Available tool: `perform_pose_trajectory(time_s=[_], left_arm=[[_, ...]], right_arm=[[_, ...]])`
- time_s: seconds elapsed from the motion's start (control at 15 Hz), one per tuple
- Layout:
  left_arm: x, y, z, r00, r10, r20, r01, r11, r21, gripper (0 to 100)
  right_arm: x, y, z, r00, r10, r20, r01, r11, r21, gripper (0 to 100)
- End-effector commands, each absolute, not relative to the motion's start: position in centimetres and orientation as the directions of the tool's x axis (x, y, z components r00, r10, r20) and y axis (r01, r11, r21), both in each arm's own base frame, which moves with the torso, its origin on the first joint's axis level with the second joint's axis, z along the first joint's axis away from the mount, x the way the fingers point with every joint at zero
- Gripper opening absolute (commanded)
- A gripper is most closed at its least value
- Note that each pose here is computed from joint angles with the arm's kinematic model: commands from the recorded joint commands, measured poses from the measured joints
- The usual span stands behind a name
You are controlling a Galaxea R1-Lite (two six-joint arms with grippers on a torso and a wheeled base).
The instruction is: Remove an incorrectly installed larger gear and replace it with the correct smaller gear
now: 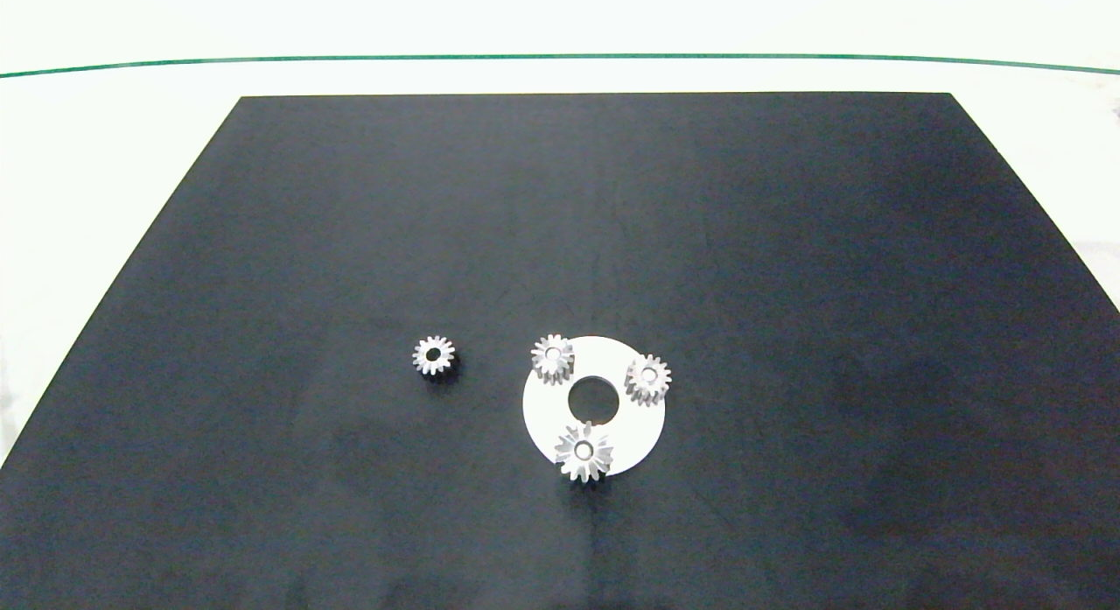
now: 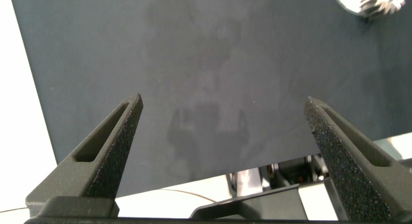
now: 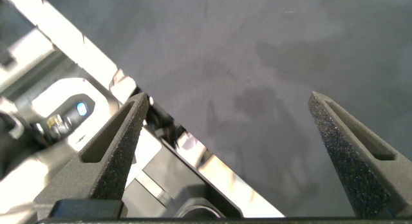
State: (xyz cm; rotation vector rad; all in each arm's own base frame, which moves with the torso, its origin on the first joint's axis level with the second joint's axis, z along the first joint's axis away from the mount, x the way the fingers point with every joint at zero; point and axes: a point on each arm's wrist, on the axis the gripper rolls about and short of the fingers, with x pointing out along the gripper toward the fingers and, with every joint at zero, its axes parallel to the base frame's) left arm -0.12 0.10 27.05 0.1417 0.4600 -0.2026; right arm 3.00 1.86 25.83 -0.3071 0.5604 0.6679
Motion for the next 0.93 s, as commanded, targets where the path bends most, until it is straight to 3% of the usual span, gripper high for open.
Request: perform_pose_trajectory(time_s=[0.07, 0.4, 0.73, 0.93], left_arm=[[1.3, -0.3, 27.0, 0.842, -0.196, -0.503, 0.276, 0.957, 0.09, 100], [2.5, -0.7, 27.3, 0.841, -0.212, -0.498, 0.293, 0.952, 0.089, 100], [2.8, -1.0, 27.2, 0.817, -0.272, -0.509, 0.365, 0.927, 0.089, 100], [3.3, -1.2, 27.4, 0.811, -0.28, -0.514, 0.375, 0.923, 0.089, 100]], right_arm=[[5.9, 3.6, 25.5, 0.563, 0.492, -0.664, -0.727, 0.677, -0.114, 100], [9.7, 5.6, 25.5, 0.537, 0.478, -0.695, -0.784, 0.588, -0.201, 100], [13.8, 8.0, 24.9, 0.526, 0.464, -0.713, -0.791, 0.575, -0.21, 100], [15.3, 10.0, 24.1, 0.544, 0.418, -0.727, -0.786, 0.557, -0.268, 100]])
